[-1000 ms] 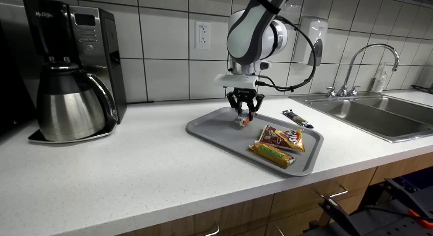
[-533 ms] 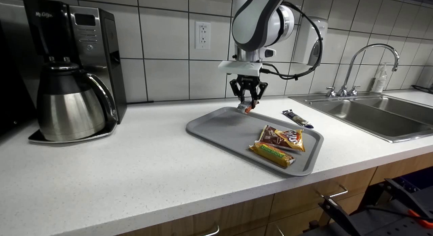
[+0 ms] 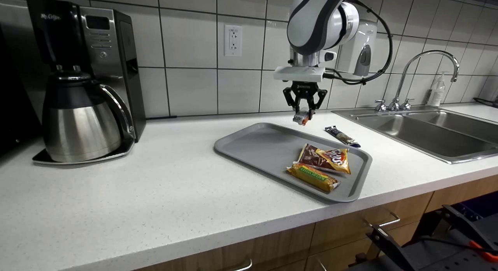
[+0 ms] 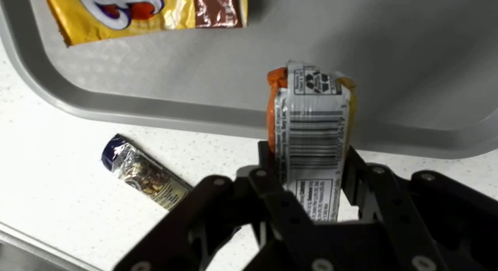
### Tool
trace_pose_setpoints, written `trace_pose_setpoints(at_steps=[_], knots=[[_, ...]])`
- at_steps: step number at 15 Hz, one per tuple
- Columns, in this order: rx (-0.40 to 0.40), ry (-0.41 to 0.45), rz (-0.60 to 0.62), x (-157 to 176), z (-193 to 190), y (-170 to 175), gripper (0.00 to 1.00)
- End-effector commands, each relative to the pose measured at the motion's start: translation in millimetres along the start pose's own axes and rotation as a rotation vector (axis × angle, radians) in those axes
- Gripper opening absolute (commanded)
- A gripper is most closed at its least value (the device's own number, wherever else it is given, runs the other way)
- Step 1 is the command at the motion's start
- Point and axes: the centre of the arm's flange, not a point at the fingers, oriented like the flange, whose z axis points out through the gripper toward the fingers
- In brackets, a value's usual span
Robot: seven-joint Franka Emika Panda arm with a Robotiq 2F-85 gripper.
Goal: Remove the two small packets from the grey tray.
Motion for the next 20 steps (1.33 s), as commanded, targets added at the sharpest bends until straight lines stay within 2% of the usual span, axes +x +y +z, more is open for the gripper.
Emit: trace_pose_setpoints(at_steps=[1, 4, 11, 15, 20], knots=[[-0.031, 0.023, -0.044, 18, -2, 26, 0.18], [-0.042, 0.037, -0.1, 37, 3, 37, 0.18], [0.008, 0.001, -0.209, 79, 10, 55, 0.18], [0.052, -0.012, -0.263, 98, 16, 49, 0.18], [0.07, -0.036, -0.342, 103, 31, 26, 0.18]])
